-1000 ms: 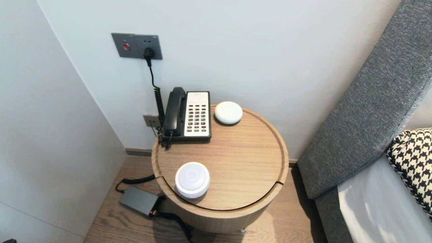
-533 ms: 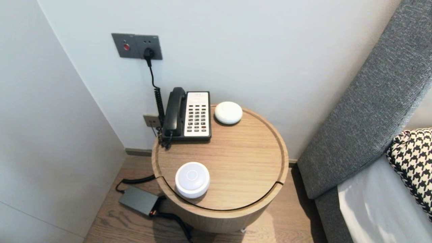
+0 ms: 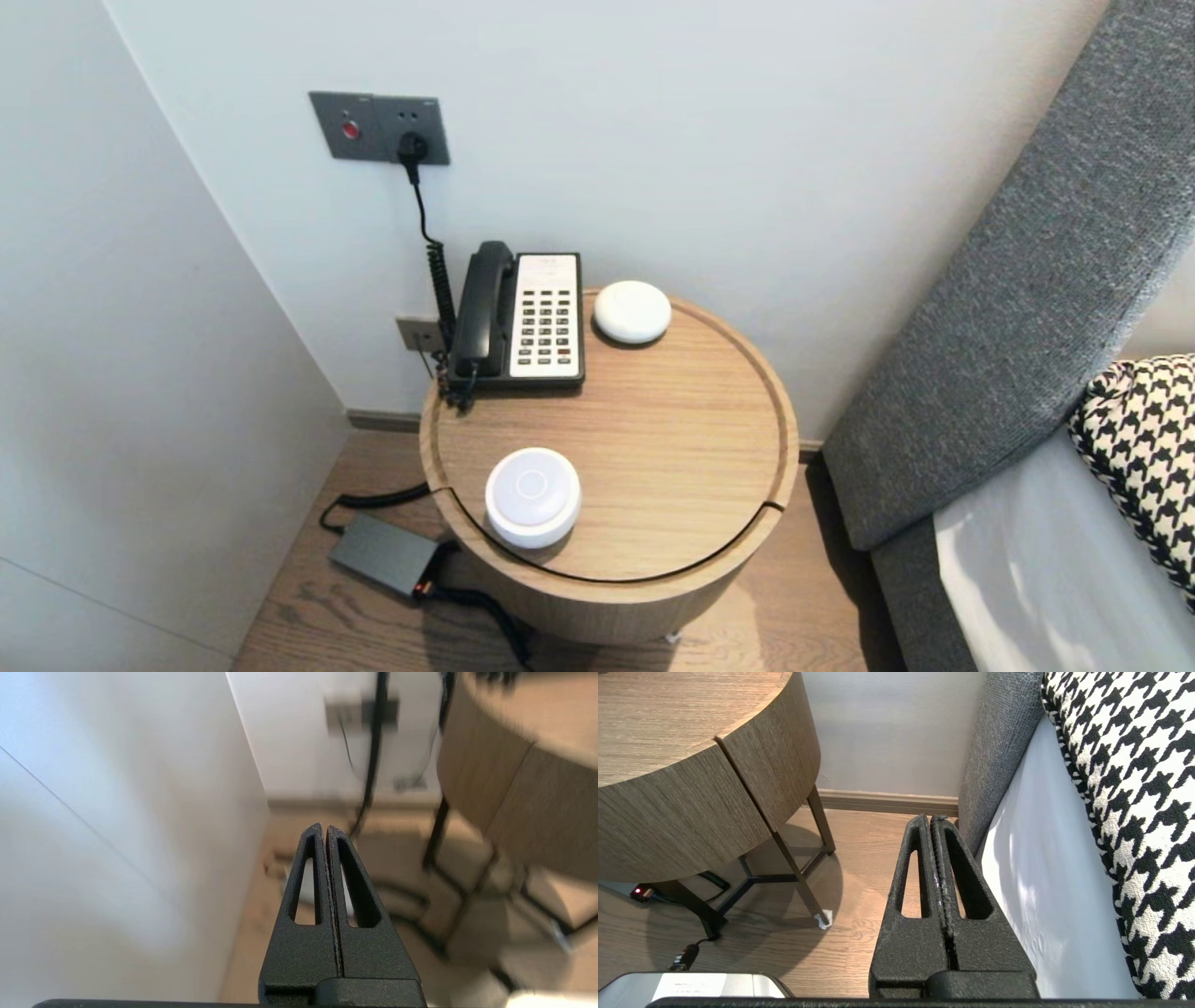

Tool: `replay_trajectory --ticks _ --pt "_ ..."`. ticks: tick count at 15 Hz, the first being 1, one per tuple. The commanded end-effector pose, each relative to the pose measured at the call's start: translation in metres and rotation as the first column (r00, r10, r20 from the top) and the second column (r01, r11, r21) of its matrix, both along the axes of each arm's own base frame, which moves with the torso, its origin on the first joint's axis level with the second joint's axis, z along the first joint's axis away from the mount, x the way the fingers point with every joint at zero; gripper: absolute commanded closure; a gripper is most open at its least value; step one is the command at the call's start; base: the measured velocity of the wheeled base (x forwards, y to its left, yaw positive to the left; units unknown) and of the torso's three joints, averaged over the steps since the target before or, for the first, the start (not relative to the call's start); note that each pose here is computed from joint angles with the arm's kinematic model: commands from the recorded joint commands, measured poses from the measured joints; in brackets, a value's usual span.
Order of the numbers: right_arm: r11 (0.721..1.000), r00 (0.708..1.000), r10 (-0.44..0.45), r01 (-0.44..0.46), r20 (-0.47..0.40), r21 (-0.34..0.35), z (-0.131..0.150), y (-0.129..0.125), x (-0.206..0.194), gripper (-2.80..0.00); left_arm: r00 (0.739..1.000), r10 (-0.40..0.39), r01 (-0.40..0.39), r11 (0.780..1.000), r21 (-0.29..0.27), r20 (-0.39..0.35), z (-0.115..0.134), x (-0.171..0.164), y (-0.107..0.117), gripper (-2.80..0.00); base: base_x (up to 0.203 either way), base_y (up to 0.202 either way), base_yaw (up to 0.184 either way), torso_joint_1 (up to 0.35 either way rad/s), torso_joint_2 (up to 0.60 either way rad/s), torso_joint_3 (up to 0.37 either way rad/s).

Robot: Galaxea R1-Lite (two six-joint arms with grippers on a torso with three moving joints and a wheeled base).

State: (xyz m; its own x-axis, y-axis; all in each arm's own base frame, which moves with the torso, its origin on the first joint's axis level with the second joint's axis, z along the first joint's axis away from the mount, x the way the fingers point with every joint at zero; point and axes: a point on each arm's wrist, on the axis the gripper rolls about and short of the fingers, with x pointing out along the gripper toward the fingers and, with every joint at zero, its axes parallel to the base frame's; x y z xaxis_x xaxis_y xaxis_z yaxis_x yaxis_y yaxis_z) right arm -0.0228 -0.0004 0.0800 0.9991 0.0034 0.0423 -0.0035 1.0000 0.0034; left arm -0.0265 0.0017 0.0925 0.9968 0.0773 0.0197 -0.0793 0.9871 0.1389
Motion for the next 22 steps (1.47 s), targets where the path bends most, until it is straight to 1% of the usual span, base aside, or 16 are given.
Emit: replay_trajectory --ticks 1,3,4,7,8,9,10,14,15,17,18,19,22 --pt "1.000 1.000 0.001 -0.001 -0.027 0.000 -0.007 0.000 0.002 0.00 0.998 0.005 -0.005 1.000 0.003 0.055 -0.004 0.000 0.000 0.00 0.000 0.000 0.000 0.000 0.00 0.000" --pt "1.000 1.000 0.001 -0.001 -0.027 0.000 -0.007 0.000 0.002 0.00 0.994 -0.029 0.028 1.000 0.007 0.103 -0.007 0.003 -0.001 0.00 0.000 0.000 0.000 0.000 0.00 0.000" --pt "1.000 1.000 0.000 0.000 -0.027 0.000 -0.007 0.000 0.002 0.00 0.994 -0.040 0.039 0.999 0.009 0.099 -0.008 0.003 -0.001 0.00 0.000 0.000 0.000 0.000 0.00 0.000" --pt "1.000 1.000 0.001 -0.001 -0.027 0.000 -0.007 0.000 0.002 0.00 0.995 -0.077 0.077 0.997 0.009 0.070 -0.011 0.004 -0.002 0.00 0.000 0.000 0.000 0.000 0.00 0.000" --pt "1.000 1.000 0.001 -0.001 -0.027 0.000 -0.007 0.000 0.002 0.00 0.995 -0.089 0.089 0.996 0.004 0.040 -0.014 0.004 -0.002 0.00 0.000 0.000 0.000 0.000 0.00 0.000" --pt "1.000 1.000 0.001 -0.001 -0.027 0.000 -0.007 0.000 0.002 0.00 0.996 -0.093 0.093 0.996 -0.015 -0.001 -0.018 0.004 -0.002 0.00 0.000 0.000 0.000 0.000 0.00 0.000" --pt "1.000 1.000 0.001 -0.001 -0.027 0.000 -0.007 0.000 0.002 0.00 0.995 -0.099 0.098 0.995 -0.026 -0.002 -0.018 0.004 -0.002 0.00 0.000 0.000 0.000 0.000 0.00 0.000" --pt "1.000 1.000 0.001 -0.001 -0.027 0.000 -0.007 0.000 0.002 0.00 0.995 -0.101 0.101 0.994 -0.033 0.001 -0.018 0.004 -0.002 0.00 0.000 0.000 0.000 0.000 0.00 0.000" --pt "1.000 1.000 0.001 -0.001 -0.027 0.000 -0.007 0.000 0.002 0.00 0.996 -0.092 0.092 0.994 -0.052 0.004 -0.018 0.004 -0.002 0.00 0.000 0.000 0.000 0.000 0.00 0.000" --pt "1.000 1.000 0.001 -0.001 -0.027 0.000 -0.007 0.000 0.002 0.00 0.997 -0.075 0.076 0.990 -0.119 0.011 -0.018 0.004 -0.002 0.00 0.000 0.000 0.000 0.000 0.00 0.000" --pt "1.000 1.000 0.001 -0.001 -0.027 0.000 -0.007 0.000 0.002 0.00 0.997 -0.073 0.074 0.988 -0.139 0.013 -0.018 0.004 -0.002 0.00 0.000 0.000 0.000 0.000 0.00 0.000" --pt "1.000 1.000 0.001 -0.001 -0.027 0.000 -0.007 0.000 0.002 0.00 0.997 -0.072 0.073 0.986 -0.147 0.013 -0.018 0.004 -0.002 0.00 0.000 0.000 0.000 0.000 0.00 0.000" --pt "1.000 1.000 0.001 -0.001 -0.027 0.000 -0.007 0.000 0.002 0.00 0.997 -0.072 0.072 0.986 -0.148 0.010 -0.018 0.004 -0.002 0.00 0.000 0.000 0.000 0.000 0.00 0.000"
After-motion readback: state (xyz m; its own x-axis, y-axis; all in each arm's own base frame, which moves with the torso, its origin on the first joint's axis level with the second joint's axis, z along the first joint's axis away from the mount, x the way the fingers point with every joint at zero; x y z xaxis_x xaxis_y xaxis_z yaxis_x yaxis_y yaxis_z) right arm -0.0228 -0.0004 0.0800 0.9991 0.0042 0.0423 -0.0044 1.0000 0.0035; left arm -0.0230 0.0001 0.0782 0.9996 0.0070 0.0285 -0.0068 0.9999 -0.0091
